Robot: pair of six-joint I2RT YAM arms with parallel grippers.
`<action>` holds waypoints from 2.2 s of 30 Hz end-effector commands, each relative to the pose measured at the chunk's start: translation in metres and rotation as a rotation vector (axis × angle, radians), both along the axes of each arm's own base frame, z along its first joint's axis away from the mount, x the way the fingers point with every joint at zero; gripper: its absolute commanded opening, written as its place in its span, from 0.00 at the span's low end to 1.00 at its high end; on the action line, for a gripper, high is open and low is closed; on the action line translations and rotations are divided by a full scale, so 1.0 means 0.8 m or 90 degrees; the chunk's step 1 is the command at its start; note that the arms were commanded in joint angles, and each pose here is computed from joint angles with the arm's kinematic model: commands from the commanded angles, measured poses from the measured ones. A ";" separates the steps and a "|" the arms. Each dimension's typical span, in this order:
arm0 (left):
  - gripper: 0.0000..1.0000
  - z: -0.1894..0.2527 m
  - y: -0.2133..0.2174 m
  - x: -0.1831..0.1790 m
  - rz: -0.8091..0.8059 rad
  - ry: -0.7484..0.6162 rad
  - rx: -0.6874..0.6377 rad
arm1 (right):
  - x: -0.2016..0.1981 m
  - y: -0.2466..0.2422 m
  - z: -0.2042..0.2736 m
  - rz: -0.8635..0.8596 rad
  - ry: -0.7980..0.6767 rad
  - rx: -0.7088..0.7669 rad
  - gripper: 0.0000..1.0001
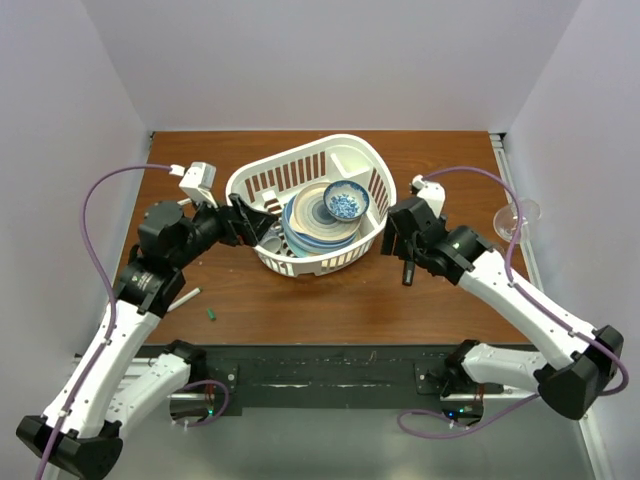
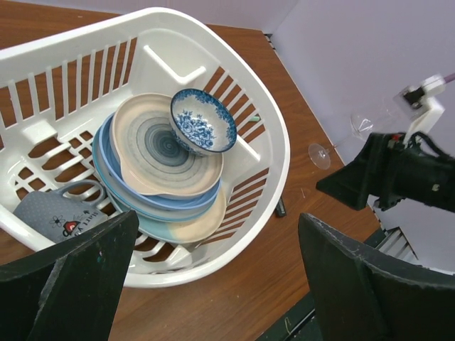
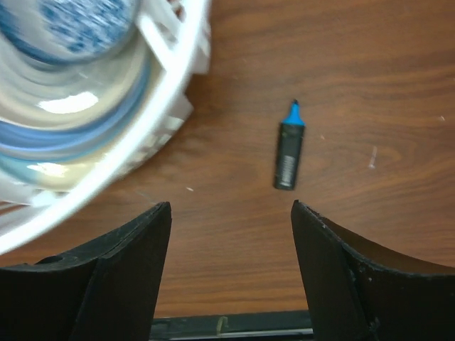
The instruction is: Insert the pens into the pen caps
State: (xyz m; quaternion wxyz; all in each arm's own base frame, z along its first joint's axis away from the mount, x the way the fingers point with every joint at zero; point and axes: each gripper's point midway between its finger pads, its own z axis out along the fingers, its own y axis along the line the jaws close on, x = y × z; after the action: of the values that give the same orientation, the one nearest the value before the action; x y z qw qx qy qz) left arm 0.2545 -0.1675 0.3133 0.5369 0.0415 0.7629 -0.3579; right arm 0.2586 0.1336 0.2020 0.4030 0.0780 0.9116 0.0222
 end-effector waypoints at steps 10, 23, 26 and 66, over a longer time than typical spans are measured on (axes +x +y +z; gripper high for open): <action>1.00 0.039 0.017 -0.010 0.027 -0.055 0.015 | 0.009 -0.074 -0.121 -0.117 0.101 0.009 0.52; 0.99 0.053 0.020 -0.016 0.028 -0.068 0.012 | 0.024 -0.068 -0.178 -0.129 0.129 0.011 0.47; 0.99 0.064 0.017 -0.021 0.016 -0.075 0.000 | 0.021 -0.070 -0.191 -0.131 0.139 0.007 0.47; 0.84 0.029 -0.031 0.021 -0.046 0.087 -0.030 | -0.004 -0.034 -0.042 0.017 -0.029 0.123 0.08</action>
State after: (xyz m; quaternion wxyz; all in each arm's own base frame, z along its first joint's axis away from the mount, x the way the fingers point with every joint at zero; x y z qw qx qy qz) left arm 0.2680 -0.1668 0.3351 0.5085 0.0208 0.7918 -0.3376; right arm 0.2572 0.0912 0.1149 0.3727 0.1313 0.9160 0.0689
